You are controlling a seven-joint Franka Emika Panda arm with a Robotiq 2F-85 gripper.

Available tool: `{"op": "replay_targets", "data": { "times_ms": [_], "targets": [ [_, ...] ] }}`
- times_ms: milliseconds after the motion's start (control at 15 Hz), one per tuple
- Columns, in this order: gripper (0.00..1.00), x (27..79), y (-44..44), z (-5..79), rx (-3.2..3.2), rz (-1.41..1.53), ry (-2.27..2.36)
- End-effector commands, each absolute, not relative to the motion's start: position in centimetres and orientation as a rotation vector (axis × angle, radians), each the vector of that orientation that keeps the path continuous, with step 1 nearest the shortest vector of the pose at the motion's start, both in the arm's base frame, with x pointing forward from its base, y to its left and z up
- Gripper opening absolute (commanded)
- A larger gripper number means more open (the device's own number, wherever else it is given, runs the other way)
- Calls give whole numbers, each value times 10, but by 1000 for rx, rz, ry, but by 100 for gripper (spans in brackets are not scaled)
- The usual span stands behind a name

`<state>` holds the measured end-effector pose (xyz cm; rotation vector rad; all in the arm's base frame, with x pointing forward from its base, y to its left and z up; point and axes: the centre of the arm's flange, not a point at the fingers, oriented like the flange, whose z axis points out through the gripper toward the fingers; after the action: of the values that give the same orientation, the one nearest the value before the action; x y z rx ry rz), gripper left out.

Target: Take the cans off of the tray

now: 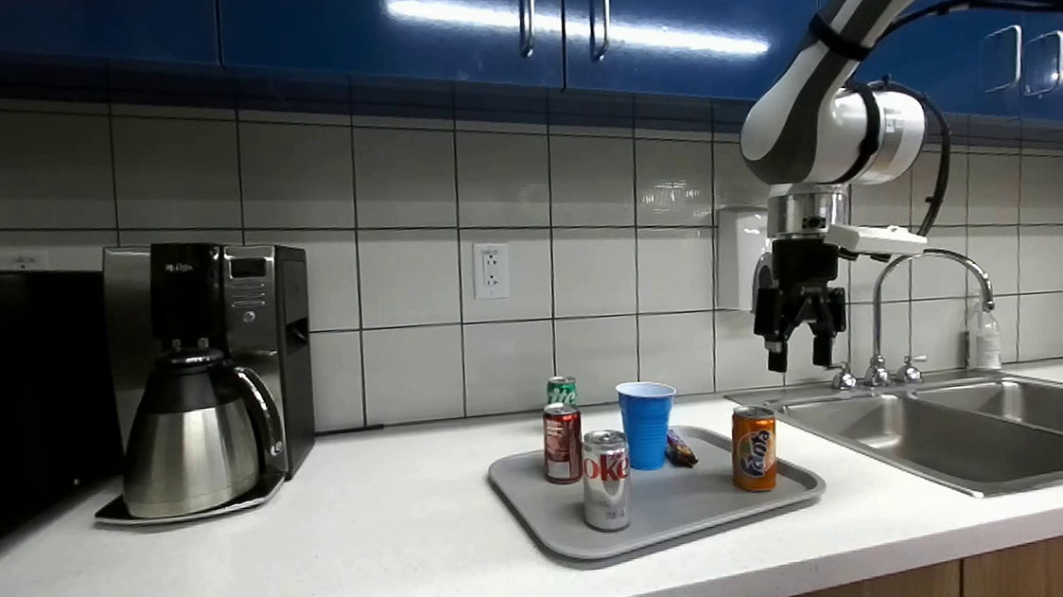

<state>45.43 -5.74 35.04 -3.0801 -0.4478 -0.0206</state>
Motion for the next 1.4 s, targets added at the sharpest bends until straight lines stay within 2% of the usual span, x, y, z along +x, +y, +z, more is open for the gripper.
{"op": "replay_targets", "data": {
  "times_ms": [0, 1333],
  "targets": [
    [100, 478, -54, 338, -3090, -16, -456],
    [100, 535, -36, 264, -3131, 46, -438]
  ]
}}
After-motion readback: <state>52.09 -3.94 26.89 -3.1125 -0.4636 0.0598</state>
